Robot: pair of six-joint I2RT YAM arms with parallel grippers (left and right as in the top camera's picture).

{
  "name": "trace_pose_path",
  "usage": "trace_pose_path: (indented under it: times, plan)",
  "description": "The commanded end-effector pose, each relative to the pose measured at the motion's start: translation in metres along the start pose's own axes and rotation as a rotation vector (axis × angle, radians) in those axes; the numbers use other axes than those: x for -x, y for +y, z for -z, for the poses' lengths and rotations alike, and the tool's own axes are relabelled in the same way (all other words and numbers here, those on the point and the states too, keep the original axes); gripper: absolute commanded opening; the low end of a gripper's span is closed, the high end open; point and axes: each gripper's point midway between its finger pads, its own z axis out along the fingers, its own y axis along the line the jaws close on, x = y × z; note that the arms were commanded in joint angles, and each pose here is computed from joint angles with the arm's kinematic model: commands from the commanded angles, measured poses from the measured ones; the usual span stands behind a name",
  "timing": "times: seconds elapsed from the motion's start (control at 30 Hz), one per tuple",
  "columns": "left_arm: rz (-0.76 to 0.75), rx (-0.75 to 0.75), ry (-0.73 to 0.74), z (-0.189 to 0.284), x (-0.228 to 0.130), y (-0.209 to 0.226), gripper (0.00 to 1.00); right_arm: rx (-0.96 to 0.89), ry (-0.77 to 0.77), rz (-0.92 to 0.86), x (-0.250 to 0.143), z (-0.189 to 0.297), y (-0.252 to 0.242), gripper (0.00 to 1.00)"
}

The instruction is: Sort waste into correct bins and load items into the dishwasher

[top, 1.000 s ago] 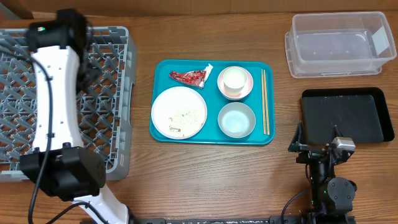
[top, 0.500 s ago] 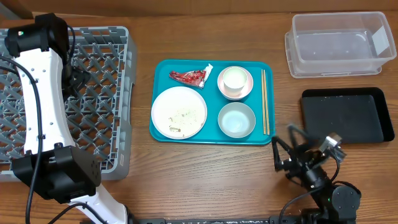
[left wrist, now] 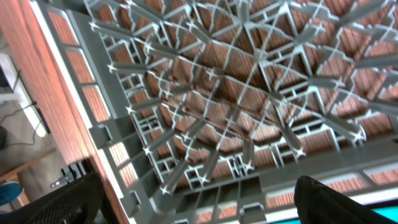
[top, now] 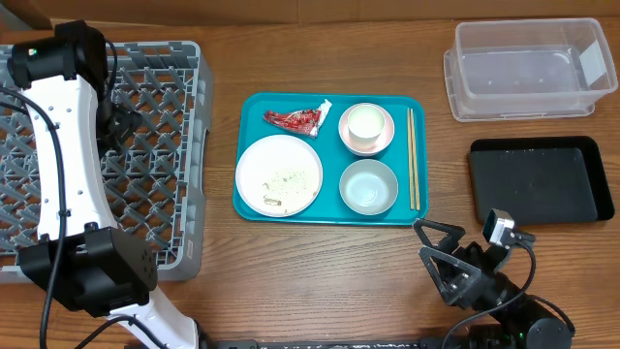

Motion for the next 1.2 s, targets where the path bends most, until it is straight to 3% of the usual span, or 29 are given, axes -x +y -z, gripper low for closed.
trace_pose_path:
  times: [0.0, 0.47, 0.57, 0.7, 0.83, 1.03, 1.17]
  plan:
    - [-0.016, -0.028, 0.046, -0.003, -0.008, -0.007, 1.00, 0.028, -0.043, -0.010, 0.014, -0.002, 0.025, 1.00]
    - [-0.013, -0.081, 0.090, -0.002, -0.015, -0.017, 1.00, -0.167, 0.013, 0.250, 0.053, -0.029, 0.036, 1.00]
    - [-0.042, -0.116, 0.174, 0.001, -0.031, -0.021, 1.00, -0.170, 0.015, 0.316, 0.066, -0.038, 0.045, 1.00]
    - [-0.438, -0.521, 0.432, 0.034, -0.085, -0.068, 1.00, -0.254, 0.000, 0.349, 0.084, -0.045, 0.036, 1.00]
    - [-0.810, -0.920, 0.525, 0.087, -0.137, -0.099, 0.95, -0.648, -0.137, 0.214, 0.111, -0.017, -0.035, 1.00]
    - [-1.094, -0.861, 0.481, 0.097, -0.202, -0.110, 0.95, -1.268, -0.408, 0.165, 0.143, 0.085, -0.113, 1.00]
    - [-1.231, -0.856, 0.427, 0.108, -0.244, -0.123, 0.91, -1.418, -0.481, 0.143, 0.152, 0.119, -0.125, 1.00]
